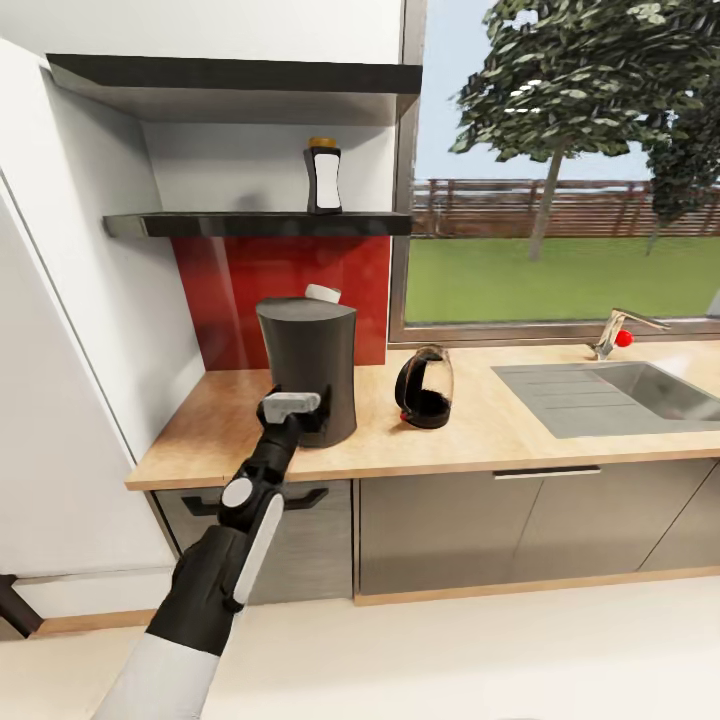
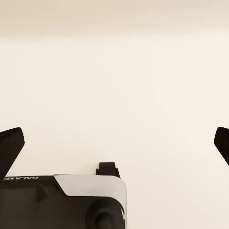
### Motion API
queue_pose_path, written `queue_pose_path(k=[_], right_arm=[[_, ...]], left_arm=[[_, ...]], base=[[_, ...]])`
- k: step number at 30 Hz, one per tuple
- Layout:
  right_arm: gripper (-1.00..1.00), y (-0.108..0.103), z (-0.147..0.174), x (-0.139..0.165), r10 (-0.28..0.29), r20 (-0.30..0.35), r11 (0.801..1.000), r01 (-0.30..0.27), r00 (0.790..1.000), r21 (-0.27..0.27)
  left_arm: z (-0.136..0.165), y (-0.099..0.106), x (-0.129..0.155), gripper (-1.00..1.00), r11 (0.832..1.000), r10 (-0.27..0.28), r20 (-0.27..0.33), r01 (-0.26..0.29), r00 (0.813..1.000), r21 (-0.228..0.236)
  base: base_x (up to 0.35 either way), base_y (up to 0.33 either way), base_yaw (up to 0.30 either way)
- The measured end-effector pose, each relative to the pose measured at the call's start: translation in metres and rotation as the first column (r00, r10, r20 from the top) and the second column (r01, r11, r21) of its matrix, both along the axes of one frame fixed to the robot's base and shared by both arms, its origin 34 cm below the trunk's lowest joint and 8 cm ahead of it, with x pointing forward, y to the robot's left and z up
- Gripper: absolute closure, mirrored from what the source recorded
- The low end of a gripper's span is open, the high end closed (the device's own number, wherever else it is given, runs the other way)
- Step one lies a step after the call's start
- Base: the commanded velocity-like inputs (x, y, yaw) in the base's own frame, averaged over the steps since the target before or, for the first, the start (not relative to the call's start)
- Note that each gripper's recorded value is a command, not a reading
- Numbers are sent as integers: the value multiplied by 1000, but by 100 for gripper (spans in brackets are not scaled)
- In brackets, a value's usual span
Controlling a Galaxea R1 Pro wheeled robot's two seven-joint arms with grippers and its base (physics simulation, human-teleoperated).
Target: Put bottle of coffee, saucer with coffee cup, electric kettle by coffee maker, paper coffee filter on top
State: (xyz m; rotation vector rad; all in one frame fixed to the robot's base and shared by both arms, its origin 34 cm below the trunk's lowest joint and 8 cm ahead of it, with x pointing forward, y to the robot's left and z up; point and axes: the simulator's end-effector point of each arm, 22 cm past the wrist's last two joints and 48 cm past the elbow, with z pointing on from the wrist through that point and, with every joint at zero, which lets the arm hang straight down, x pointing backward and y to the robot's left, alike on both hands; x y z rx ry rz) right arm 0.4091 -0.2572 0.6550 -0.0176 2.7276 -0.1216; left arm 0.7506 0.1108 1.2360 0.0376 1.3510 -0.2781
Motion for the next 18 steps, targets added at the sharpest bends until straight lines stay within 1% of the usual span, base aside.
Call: queue_pose_path(k=[1, 3, 4, 7, 8, 9, 13, 14, 18], right_arm=[[-100, 0, 0, 0, 1, 0, 1000, 0, 1000, 0], [-100, 0, 0, 0, 1, 0, 1000, -1, 1000, 0], [-100, 0, 0, 0, 1, 0, 1000, -1, 1000, 0], [-100, 0, 0, 0, 1, 1, 1000, -1, 1000, 0], [-100, 0, 0, 0, 1, 0, 1000, -1, 1000, 0], [-100, 0, 0, 0, 1, 1, 1000, -1, 1000, 0], [-100, 0, 0, 0, 1, 0, 1000, -1, 1000, 0], [-100, 0, 0, 0, 2, 0, 1000, -2, 1000, 0], [-100, 0, 0, 0, 2, 0, 1000, -2, 1000, 0]], left_arm=[[21, -4, 9, -100, 1000, 6, -1, -6, 1000, -3], [43, -4, 18, -100, 1000, 22, -6, -22, 1000, 4], [49, -4, 21, -100, 1000, 25, -6, -25, 1000, 6], [82, -4, 30, -100, 999, 33, 14, -34, 999, 13], [122, -4, 38, -100, 999, 42, 51, -43, 998, 18], [150, -2, 40, -100, 998, 51, 81, -53, 995, 20], [188, 3, 47, -100, 996, 82, 97, -84, 992, 23], [210, 5, 47, -100, 996, 87, 117, -90, 989, 19], [247, 6, 46, -100, 995, 93, 163, -96, 982, 9]], base=[[0, 0, 0], [0, 0, 0], [0, 0, 0], [0, 0, 0], [0, 0, 0], [0, 0, 0], [0, 0, 0], [0, 0, 0], [0, 0, 0]])
